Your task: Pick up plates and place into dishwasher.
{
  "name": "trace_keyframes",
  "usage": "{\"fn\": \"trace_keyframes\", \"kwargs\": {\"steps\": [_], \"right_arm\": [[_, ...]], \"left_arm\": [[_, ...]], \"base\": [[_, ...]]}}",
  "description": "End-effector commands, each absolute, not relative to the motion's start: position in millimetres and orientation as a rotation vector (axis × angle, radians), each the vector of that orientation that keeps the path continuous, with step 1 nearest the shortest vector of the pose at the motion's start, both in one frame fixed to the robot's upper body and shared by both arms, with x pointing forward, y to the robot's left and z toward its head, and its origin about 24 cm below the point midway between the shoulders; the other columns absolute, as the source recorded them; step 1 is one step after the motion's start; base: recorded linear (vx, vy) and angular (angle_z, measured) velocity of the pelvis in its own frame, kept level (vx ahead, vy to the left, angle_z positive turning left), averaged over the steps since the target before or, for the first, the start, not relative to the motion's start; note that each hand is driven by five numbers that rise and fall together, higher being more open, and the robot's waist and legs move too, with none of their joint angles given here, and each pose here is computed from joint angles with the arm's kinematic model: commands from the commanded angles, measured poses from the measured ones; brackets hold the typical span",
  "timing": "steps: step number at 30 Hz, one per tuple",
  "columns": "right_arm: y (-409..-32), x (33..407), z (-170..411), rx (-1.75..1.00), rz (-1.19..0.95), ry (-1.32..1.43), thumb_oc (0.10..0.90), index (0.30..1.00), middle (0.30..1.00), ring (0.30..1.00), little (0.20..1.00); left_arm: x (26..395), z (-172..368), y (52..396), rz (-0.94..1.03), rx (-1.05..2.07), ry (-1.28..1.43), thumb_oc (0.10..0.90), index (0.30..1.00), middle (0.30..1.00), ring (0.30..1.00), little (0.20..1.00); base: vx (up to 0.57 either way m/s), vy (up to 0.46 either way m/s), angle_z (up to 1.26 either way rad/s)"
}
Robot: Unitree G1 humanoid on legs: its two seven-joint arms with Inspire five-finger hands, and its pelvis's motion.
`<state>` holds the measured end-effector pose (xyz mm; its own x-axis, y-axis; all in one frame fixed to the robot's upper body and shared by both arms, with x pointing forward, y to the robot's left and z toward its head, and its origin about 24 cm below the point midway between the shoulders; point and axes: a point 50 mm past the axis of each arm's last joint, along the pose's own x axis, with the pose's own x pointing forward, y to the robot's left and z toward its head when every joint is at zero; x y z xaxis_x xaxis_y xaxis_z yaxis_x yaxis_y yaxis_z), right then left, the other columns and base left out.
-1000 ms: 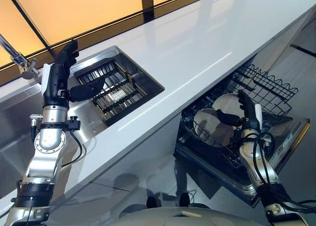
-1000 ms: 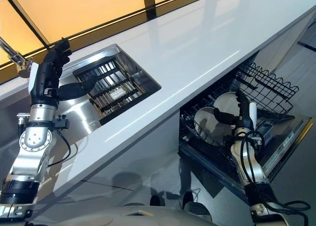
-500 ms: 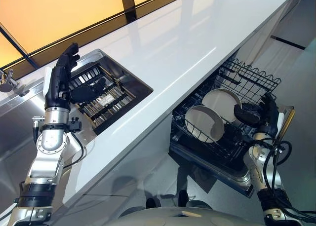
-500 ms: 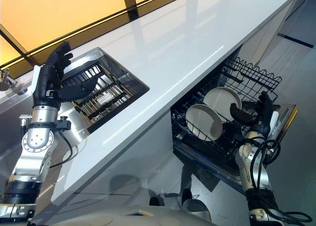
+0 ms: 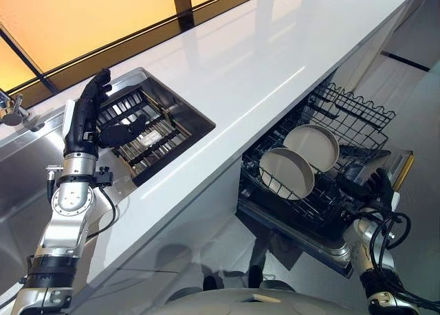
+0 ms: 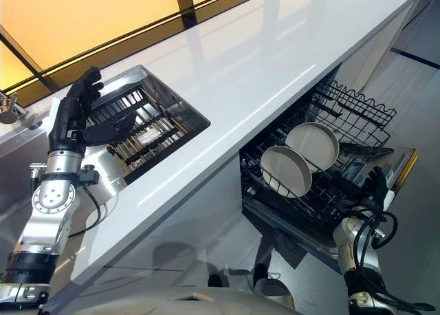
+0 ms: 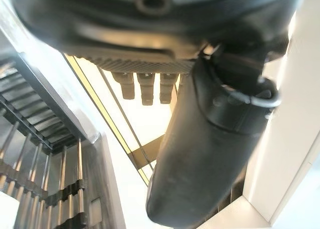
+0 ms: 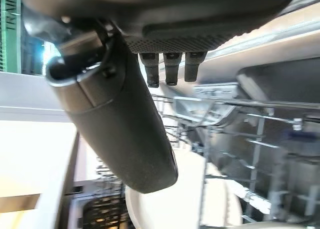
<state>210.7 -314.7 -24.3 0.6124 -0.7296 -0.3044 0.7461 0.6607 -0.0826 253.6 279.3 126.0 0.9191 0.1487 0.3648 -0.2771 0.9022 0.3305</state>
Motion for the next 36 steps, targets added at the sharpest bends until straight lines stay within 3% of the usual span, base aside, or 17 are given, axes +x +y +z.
{"fn": "trace_keyframes", "kwargs": {"steps": [1, 20, 30, 36], "right_arm": [[-329, 231, 13, 0.069, -0.870, 0.114, 0.800, 0.900, 0.900, 0.900, 0.900], [-351, 226, -8, 0.252, -0.909, 0.243, 0.800, 0.900, 0.900, 0.900, 0.900], [-381, 236, 24, 0.317, -0.890, 0.099, 0.800, 0.900, 0.900, 0.900, 0.900], [-377, 257, 57, 0.263, -0.737, -0.053, 0.800, 0.900, 0.900, 0.900, 0.900]], "left_arm": [[261, 177, 284, 0.220, 0.415, -0.560, 0.800, 0.900, 0.900, 0.900, 0.900], [256, 184, 293, 0.268, 0.412, -0.565, 0.800, 0.900, 0.900, 0.900, 0.900], [257, 192, 296, 0.272, 0.433, -0.588, 0.800, 0.900, 0.900, 0.900, 0.900], [254, 196, 299, 0.293, 0.432, -0.614, 0.800, 0.900, 0.900, 0.900, 0.900]], "base": [[0.00, -0.026, 0.15], [0.02, -0.025, 0.07], [0.00, -0.015, 0.12], [-0.02, -0.005, 0.03]]}}
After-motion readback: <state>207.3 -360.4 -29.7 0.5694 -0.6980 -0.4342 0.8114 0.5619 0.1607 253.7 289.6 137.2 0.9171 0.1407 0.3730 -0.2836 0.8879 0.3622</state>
